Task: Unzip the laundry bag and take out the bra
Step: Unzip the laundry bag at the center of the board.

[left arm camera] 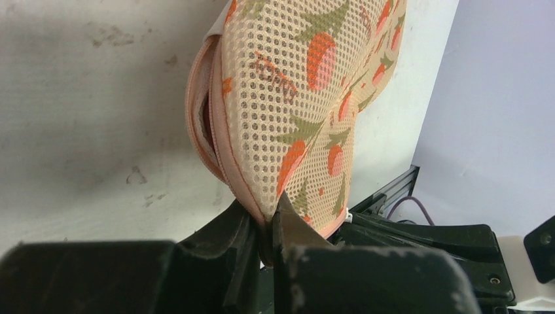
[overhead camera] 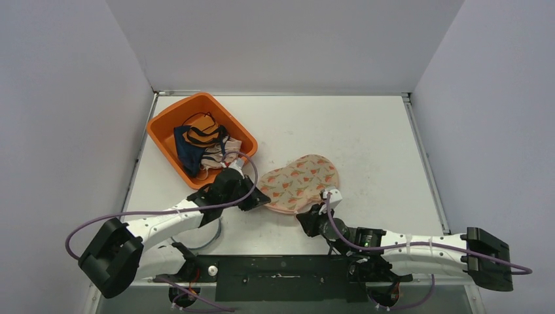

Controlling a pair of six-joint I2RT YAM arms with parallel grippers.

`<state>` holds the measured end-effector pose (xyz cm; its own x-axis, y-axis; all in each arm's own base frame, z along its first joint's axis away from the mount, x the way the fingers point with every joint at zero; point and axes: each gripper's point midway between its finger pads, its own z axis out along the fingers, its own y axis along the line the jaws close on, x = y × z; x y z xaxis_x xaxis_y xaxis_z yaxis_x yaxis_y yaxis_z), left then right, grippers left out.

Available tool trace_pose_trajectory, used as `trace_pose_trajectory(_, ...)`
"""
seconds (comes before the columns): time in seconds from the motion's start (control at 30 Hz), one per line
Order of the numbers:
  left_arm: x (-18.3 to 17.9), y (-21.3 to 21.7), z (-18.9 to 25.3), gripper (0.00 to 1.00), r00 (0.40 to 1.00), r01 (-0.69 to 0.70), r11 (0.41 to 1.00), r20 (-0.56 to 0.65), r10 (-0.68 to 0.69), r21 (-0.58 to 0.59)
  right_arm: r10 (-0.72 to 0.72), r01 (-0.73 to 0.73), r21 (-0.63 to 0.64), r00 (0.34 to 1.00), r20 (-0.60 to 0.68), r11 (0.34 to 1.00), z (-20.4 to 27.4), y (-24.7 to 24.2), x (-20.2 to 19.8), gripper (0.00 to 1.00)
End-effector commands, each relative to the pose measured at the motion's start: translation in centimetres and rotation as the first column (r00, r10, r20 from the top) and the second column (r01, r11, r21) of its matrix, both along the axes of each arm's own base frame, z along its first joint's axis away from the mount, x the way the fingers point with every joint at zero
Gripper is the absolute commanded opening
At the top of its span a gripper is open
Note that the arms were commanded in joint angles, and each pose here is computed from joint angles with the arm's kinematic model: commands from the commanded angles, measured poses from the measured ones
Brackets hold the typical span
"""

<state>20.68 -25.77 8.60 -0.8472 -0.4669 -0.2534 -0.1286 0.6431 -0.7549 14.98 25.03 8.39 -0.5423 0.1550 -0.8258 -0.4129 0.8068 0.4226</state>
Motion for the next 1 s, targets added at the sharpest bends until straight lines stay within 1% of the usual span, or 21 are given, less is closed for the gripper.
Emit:
trace_pose_trajectory(0.0, 2.7, -0.2, 1.2, 0.00, 0.993, 0.075, 0.995, 0.087, -0.080, 0.062, 0.004, -0.004, -0.008, 1.000, 0.014, 1.000, -0.4, -0.7, -0.1, 0.05)
trace_pose_trajectory(0.07, 3.5, -0.8, 1.3, 0.09, 0.990, 0.107, 0.992, 0.084, -0.112, 0.060, 0.031, -0.031, 0.002, 0.999, 0.013, 1.000, -0.5, -0.1, -0.4, 0.05)
trace_pose_trajectory(0.1, 3.9, -1.2, 1.5, 0.16, 0.988, 0.121, 0.991, 0.085, -0.126, 0.057, 0.038, -0.038, 0.004, 0.999, 0.012, 0.999, -0.5, 0.2, -0.4, 0.05)
trace_pose_trajectory(0.13, 4.4, -1.5, 1.5, 0.27, 0.988, 0.127, 0.990, 0.083, -0.131, 0.059, 0.043, -0.043, 0.004, 0.999, 0.011, 0.999, -0.6, 0.5, -0.5, 0.05)
trace_pose_trajectory(0.17, 4.8, -1.8, 1.5, 0.40, 0.987, 0.132, 0.989, 0.079, -0.136, 0.060, 0.046, -0.046, 0.006, 0.999, 0.011, 0.999, -0.6, 0.8, -0.4, 0.05)
trace_pose_trajectory(0.2, 5.1, -2.0, 1.7, 0.51, 0.987, 0.136, 0.989, 0.078, -0.140, 0.060, 0.047, -0.047, 0.014, 0.999, 0.012, 0.999, -0.4, 1.1, -0.4, 0.05)
trace_pose_trajectory(0.23, 5.4, -2.2, 1.9, 0.60, 0.987, 0.135, 0.989, 0.078, -0.139, 0.059, 0.045, -0.046, 0.020, 0.999, 0.012, 0.999, -0.4, 1.4, -0.3, 0.05)
trace_pose_trajectory(0.33, 5.1, -1.4, 1.5, 0.82, 0.992, 0.116, 0.988, 0.045, -0.121, 0.098, 0.054, -0.055, 0.056, 0.998, 0.017, 0.997, 0.3, 2.5, -0.1, 0.05)
trace_pose_trajectory(0.37, 4.8, -0.9, 1.3, 0.87, 0.993, 0.106, 0.988, 0.033, -0.111, 0.112, 0.055, -0.056, 0.059, 0.998, 0.020, 0.997, 0.5, 2.9, 0.0, 0.05)
trace_pose_trajectory(0.4, 4.4, -0.5, 1.1, 0.89, 0.994, 0.102, 0.987, 0.021, -0.105, 0.125, 0.059, -0.060, 0.065, 0.998, 0.023, 0.996, 0.7, 3.3, 0.0, 0.05)
trace_pose_trajectory(0.47, 3.1, 0.6, 0.3, 0.91, 0.995, 0.099, 0.984, -0.014, -0.098, 0.146, 0.070, -0.071, 0.064, 0.997, 0.028, 0.995, 0.8, 4.1, 0.2, 0.05)
trace_pose_trajectory(0.53, 1.4, 1.6, -0.7, 0.92, 0.995, 0.087, 0.986, -0.057, -0.080, 0.143, 0.085, -0.087, 0.067, 0.996, 0.031, 0.994, 0.9, 5.0, 0.5, 0.05)
trace_pose_trajectory(0.7, -1.7, 2.9, -1.3, 0.95, 0.995, 0.038, 0.998, -0.097, -0.033, 0.054, 0.125, -0.127, 0.073, 0.992, 0.036, 0.989, 1.2, 7.1, 1.3, 0.05)
trace_pose_trajectory(0.77, -2.2, 2.9, -0.8, 1.00, 0.996, 0.010, 1.000, -0.088, -0.009, 0.009, 0.139, -0.142, 0.074, 0.989, 0.039, 0.987, 1.4, 7.8, 1.6, 0.05)
trace_pose_trajectory(0.8, -2.2, 2.9, -0.5, 0.97, 0.997, -0.007, 1.000, -0.078, 0.006, -0.013, 0.149, -0.151, 0.071, 0.988, 0.040, 0.986, 1.4, 8.1, 1.6, 0.05)
trace_pose_trajectory(0.9, -1.3, 2.9, 0.7, 0.96, 0.998, -0.058, 0.997, -0.038, 0.056, -0.054, 0.173, -0.175, 0.062, 0.984, 0.041, 0.983, 1.3, 8.7, 1.5, 0.05)
trace_pose_trajectory(0.97, -0.5, 2.2, 1.7, 0.96, 0.998, -0.065, 0.994, -0.015, 0.063, -0.089, 0.191, -0.193, 0.062, 0.981, 0.037, 0.979, 1.2, 9.0, 1.3, 0.05)
